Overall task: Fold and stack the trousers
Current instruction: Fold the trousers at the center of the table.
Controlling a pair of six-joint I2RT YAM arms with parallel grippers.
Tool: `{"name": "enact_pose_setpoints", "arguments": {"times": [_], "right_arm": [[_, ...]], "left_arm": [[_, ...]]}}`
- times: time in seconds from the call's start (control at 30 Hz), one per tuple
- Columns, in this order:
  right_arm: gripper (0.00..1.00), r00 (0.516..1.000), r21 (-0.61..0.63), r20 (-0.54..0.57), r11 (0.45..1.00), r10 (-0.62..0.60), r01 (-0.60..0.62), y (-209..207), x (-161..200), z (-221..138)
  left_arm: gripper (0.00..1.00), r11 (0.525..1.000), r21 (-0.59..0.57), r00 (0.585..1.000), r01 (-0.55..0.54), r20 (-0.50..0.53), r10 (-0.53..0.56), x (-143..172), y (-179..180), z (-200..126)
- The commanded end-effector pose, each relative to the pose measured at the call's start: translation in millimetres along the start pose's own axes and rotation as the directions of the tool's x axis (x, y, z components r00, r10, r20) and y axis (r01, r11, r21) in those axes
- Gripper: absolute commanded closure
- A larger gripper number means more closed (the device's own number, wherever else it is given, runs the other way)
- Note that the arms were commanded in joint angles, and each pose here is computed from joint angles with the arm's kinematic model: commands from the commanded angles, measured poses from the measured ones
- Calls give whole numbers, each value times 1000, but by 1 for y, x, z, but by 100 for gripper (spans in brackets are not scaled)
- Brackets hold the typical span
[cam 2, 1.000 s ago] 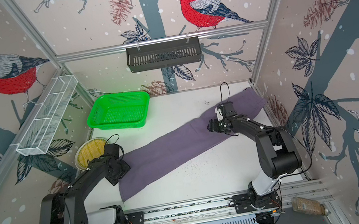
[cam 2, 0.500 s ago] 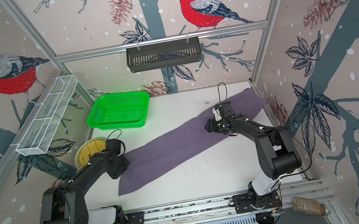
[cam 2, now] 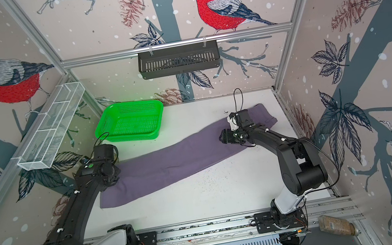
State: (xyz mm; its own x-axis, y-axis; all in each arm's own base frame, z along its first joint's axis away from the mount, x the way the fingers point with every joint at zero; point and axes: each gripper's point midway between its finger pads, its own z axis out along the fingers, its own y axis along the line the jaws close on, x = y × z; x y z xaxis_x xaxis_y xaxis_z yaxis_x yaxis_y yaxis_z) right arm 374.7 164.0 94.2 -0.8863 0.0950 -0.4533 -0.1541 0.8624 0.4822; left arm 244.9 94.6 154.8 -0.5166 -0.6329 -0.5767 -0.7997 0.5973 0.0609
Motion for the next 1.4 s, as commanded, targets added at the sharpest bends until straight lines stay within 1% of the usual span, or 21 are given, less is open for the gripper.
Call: {"name": "enact_pose_setpoints", "arguments": {"times": [0.0, 0.07, 0.1, 0.17, 0.2, 0.33, 0.5, 0.63, 0.7, 0.73, 0.87, 0.97, 1.07, 1.1, 1.13, 1.23, 1.3, 1.37], "right_arm": [[29, 1000, -29, 0, 1000, -3, 3, 8, -3, -1], [29, 1000, -30, 3, 1000, -8, 8, 9, -4, -2], [29, 1000, -30, 3, 1000, -9, 9, 9, -4, -3], [29, 1000, -30, 7, 1000, -10, 10, 9, -6, -3], [29, 1000, -29, 8, 1000, -9, 9, 8, -7, -3], [29, 1000, -31, 11, 999, -6, 6, 6, -7, -4], [29, 1000, -34, 25, 999, 4, -3, 2, -9, -8], [29, 999, -37, 44, 999, 17, -16, -3, -12, -12], [29, 998, -38, 54, 999, 26, -24, -7, -14, -15], [29, 998, -35, 62, 999, 32, -30, -9, -15, -17], [29, 992, -29, 108, 997, 71, -68, -21, -23, -31], [29, 988, -24, 128, 996, 84, -81, -28, -27, -39], [29, 984, -30, 150, 995, 97, -94, -31, -30, -46], [29, 983, -32, 155, 995, 99, -95, -32, -31, -48], [29, 982, -33, 159, 995, 101, -96, -32, -32, -49], [29, 980, -35, 171, 995, 103, -98, -33, -34, -54], [29, 980, -39, 171, 994, 104, -99, -33, -34, -54], [29, 979, -41, 176, 994, 106, -101, -33, -34, -55]], "left_arm": [[100, 998, -25, 998, -51, 22, 51, -13, 7, -13], [100, 988, 129, 996, -81, -27, 85, -12, -21, -26], [100, 976, 205, 994, -72, -64, 87, -6, -36, -33], [100, 948, 315, 989, -50, -114, 90, 4, -60, -49], [100, 934, 354, 988, -54, -114, 101, 7, -72, -61], [100, 887, 456, 979, -65, -145, 147, 26, -113, -98], [100, 814, 576, 966, -70, -163, 199, 48, -169, -147], [100, 758, 650, 957, -51, -185, 224, 65, -215, -180], [100, 721, 691, 942, -40, -214, 257, 81, -242, -194], [100, 713, 700, 937, -38, -223, 269, 89, -251, -198], [100, 689, 724, 920, -23, -254, 298, 113, -288, -204], [100, 682, 731, 910, -18, -270, 314, 129, -313, -201], [100, 689, 724, 901, -36, -275, 336, 143, -332, -190], [100, 707, 706, 898, -38, -287, 335, 148, -336, -182], [100, 711, 702, 892, -42, -294, 343, 154, -339, -177], [100, 710, 703, 882, -43, -306, 357, 168, -356, -167], [98, 722, 691, 883, -44, -311, 352, 173, -364, -158], [98, 722, 690, 880, -45, -314, 355, 180, -373, -150]]}}
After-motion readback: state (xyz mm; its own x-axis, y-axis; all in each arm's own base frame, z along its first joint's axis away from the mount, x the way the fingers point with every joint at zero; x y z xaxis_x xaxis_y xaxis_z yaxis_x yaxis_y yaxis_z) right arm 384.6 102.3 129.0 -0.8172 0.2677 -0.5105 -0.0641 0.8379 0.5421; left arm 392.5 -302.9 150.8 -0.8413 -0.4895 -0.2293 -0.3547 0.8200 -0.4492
